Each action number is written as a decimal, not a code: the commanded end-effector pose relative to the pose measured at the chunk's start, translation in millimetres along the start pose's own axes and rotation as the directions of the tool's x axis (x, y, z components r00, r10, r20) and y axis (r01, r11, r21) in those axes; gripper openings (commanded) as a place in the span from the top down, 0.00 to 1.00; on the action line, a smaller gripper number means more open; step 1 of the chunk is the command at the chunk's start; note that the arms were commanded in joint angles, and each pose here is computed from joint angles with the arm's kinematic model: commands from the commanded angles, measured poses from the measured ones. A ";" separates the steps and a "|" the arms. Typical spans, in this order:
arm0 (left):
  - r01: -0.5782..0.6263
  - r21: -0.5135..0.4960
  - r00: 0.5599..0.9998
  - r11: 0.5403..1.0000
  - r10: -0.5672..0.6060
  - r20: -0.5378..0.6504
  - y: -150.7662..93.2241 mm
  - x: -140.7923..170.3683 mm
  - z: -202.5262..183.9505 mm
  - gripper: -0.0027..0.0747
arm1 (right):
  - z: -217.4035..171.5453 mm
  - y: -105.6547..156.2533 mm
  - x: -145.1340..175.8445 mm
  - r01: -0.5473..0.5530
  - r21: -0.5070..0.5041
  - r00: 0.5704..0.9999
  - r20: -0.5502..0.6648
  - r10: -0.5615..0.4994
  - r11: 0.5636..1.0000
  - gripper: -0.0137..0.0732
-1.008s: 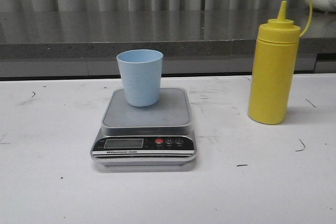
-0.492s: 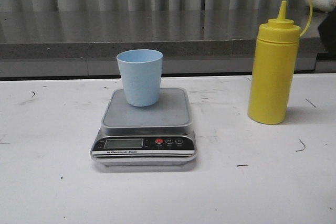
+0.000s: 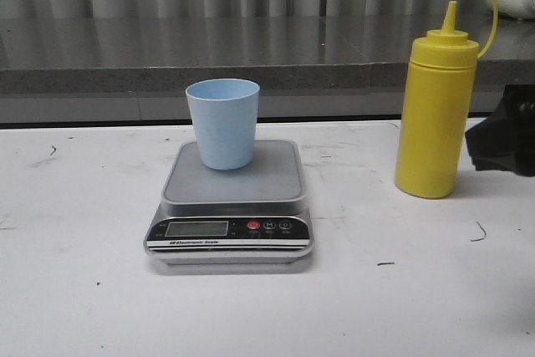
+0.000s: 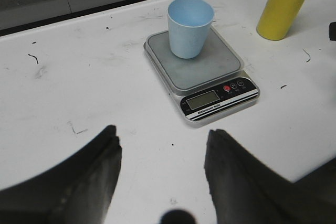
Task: Pour seasoning into cup on scale with both arms
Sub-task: 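Move the right gripper to the yellow squeeze bottle and close on it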
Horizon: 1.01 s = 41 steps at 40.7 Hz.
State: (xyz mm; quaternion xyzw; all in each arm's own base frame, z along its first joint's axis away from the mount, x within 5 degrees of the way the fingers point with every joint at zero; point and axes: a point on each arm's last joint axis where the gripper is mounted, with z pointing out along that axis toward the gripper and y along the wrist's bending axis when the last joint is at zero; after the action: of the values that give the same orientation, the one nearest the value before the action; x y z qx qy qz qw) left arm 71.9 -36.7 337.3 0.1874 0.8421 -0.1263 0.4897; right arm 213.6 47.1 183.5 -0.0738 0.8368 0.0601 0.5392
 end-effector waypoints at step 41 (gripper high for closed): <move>0.006 0.014 0.995 1.000 -0.007 0.100 -1.4 -13.9 -4.6 0.49 | 62.3 -2.5 2.6 -0.003 0.036 0.928 0.373 -0.011 0.999 0.16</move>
State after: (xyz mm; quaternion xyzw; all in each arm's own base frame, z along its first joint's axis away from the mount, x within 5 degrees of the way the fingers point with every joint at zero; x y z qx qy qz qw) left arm 71.9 -36.7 337.3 0.1872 0.8421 -0.1264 0.4897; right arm 257.5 53.0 138.0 -0.0565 0.7709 0.0512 0.6324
